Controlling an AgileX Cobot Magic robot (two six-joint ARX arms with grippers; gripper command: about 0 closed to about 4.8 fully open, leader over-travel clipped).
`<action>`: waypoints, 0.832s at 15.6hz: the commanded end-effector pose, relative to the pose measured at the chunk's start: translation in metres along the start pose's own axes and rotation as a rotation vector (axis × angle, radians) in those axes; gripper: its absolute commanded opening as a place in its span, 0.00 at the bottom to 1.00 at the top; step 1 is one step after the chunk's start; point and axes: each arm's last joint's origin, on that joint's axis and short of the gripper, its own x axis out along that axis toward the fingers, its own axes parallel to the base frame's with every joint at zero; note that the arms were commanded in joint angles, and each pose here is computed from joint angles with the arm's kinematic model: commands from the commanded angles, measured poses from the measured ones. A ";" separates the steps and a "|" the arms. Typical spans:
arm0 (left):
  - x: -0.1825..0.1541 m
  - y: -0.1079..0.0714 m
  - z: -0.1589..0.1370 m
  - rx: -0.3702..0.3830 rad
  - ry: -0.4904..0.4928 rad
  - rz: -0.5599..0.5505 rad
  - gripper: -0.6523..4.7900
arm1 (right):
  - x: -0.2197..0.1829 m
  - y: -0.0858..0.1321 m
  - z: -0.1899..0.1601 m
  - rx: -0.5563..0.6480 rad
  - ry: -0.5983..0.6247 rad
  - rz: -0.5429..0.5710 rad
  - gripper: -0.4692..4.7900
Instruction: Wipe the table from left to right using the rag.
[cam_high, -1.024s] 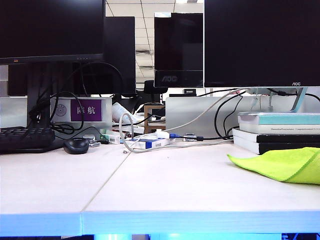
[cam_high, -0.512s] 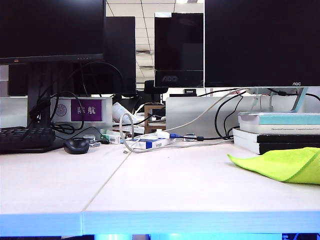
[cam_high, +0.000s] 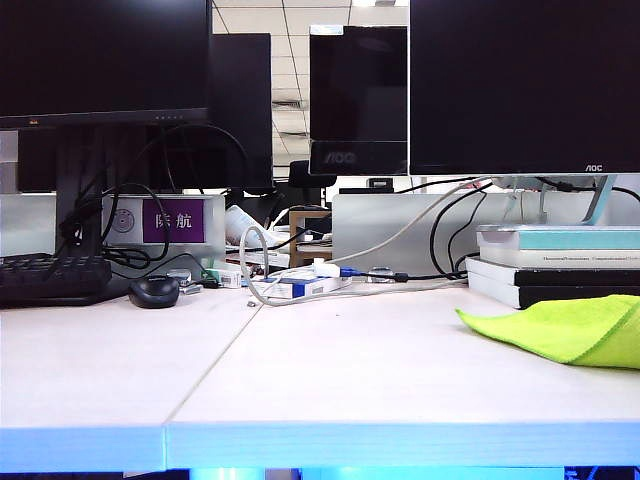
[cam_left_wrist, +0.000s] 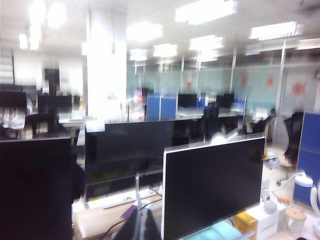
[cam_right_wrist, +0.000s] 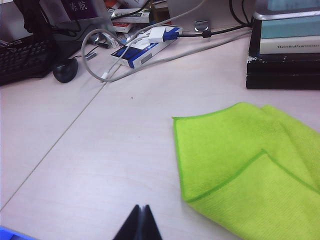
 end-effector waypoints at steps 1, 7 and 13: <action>0.009 0.002 -0.072 0.003 0.124 0.066 0.15 | -0.001 0.001 0.002 0.000 -0.015 0.006 0.08; -0.008 0.003 -0.158 0.016 0.257 0.138 0.15 | -0.001 0.001 0.002 0.000 -0.015 0.006 0.08; -0.063 0.005 -0.264 0.045 0.336 0.285 0.11 | -0.001 0.001 0.002 0.000 -0.015 0.007 0.08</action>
